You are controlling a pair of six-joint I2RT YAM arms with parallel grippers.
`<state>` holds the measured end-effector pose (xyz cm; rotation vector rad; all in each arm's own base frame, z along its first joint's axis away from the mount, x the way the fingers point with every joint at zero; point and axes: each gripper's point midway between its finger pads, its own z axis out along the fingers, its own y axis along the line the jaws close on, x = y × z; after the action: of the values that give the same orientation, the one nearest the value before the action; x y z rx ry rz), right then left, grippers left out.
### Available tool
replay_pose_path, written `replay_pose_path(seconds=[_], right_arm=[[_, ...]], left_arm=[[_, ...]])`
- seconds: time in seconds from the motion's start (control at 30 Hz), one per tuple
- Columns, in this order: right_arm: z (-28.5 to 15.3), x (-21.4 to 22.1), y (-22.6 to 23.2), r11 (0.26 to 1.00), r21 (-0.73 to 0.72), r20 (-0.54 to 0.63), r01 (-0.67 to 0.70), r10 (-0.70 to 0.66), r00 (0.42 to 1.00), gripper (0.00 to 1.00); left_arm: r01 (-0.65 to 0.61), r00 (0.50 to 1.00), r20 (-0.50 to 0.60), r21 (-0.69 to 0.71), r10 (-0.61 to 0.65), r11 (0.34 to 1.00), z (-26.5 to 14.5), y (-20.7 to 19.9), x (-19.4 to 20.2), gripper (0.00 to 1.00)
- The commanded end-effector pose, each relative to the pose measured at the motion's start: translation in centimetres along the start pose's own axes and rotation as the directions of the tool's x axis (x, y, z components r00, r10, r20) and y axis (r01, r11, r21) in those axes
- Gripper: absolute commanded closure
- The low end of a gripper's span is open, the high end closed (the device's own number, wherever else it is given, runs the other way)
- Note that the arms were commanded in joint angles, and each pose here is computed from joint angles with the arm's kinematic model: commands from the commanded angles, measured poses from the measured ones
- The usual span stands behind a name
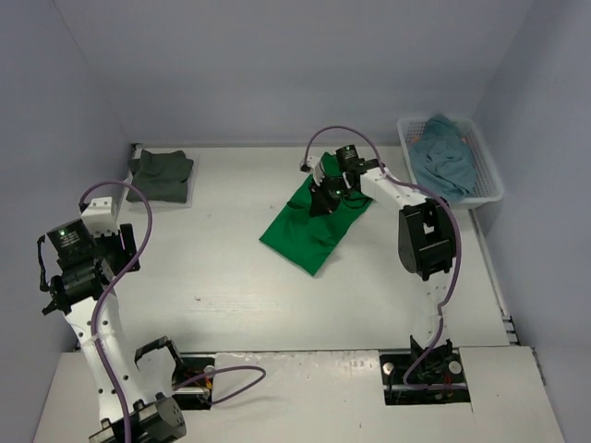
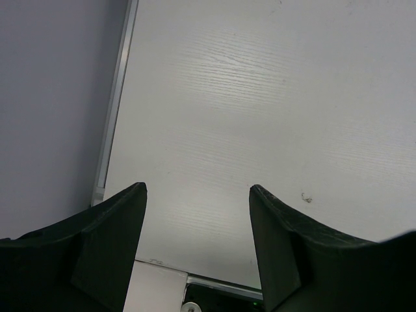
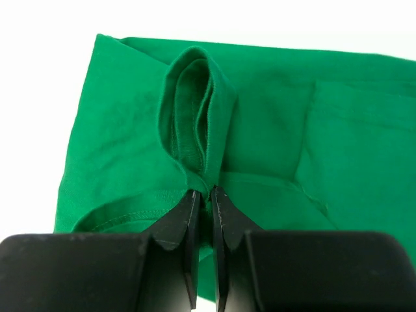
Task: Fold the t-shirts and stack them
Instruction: Fold the tshirt
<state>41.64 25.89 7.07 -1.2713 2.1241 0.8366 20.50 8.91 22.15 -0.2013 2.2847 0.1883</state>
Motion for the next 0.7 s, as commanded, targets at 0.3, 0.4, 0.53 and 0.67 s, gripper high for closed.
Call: replay_pose_path(seconds=[0.3,0.4,0.53,0.67], right_arm=[[-1.9,-6.1,0.1,0.995,-0.043,0.153,0.087,-0.080,0.985,1.00],[-1.9,-6.9,-0.2,0.995,-0.040,0.165,0.093,-0.085,0.983,1.00],[-1.3,-6.6,-0.7,0.996,-0.046,0.158,0.078,-0.070,0.985,1.00],[-0.5,-5.5,-1.1,0.997,-0.047,0.133,0.056,-0.050,0.990,0.99]], left_arm=[[0.024,0.997,0.070,-0.006,-0.023,1.000,-0.1,0.4,-1.4,0.41],[0.026,0.997,0.067,-0.006,-0.026,1.000,-0.1,0.4,-1.3,0.41],[0.024,0.998,0.066,-0.003,-0.024,1.000,-0.1,0.4,-1.3,0.41],[0.025,0.997,0.066,-0.001,-0.024,1.000,-0.1,0.4,-1.4,0.41]])
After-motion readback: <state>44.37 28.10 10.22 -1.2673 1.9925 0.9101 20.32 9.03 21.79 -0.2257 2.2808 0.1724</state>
